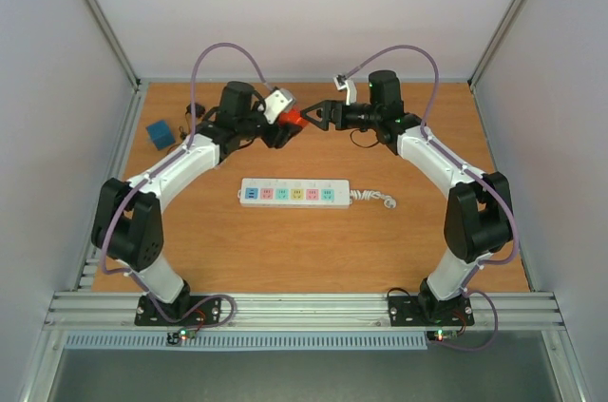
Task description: Pull the plug off the socket
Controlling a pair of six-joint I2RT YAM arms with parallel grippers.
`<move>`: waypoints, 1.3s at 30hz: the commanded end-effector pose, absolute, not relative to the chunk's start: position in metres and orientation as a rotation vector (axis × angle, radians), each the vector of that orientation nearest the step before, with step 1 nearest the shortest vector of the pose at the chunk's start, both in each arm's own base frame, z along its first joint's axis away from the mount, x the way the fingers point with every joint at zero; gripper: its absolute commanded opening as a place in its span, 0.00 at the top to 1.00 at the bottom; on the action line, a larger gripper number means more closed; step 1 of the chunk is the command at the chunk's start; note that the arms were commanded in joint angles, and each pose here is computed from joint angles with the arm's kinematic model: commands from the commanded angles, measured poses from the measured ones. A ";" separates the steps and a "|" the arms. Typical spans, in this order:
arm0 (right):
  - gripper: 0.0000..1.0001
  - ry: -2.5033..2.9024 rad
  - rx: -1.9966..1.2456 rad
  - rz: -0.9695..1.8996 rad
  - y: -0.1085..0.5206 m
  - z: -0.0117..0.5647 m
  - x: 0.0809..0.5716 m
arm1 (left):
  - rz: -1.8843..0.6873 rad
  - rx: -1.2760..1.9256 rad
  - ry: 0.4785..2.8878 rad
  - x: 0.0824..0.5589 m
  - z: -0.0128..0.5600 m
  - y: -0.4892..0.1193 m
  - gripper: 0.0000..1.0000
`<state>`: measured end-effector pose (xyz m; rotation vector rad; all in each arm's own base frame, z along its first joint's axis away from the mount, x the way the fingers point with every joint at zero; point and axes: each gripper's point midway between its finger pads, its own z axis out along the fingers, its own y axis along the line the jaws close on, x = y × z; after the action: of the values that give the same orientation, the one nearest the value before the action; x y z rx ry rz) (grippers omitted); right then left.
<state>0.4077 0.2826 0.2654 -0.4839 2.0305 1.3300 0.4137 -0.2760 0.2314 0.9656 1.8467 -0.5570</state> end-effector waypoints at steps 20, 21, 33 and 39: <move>0.01 1.980 -0.993 1.009 0.273 0.222 0.389 | -0.400 0.478 2.204 0.397 0.175 -0.051 0.57; 0.01 1.990 -1.013 0.997 0.272 0.216 0.387 | -0.383 0.469 2.219 0.393 0.171 -0.044 0.57; 0.01 2.037 -1.235 0.869 0.273 0.163 0.357 | -0.233 0.381 2.381 0.367 0.125 0.017 0.57; 0.02 2.056 -1.303 0.825 0.278 0.144 0.346 | -0.182 0.389 2.445 0.360 0.105 0.030 0.57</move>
<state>0.3528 0.2762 0.1622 -1.2167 2.0547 0.8880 0.3616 0.0198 0.1097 0.3541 2.4356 -0.2477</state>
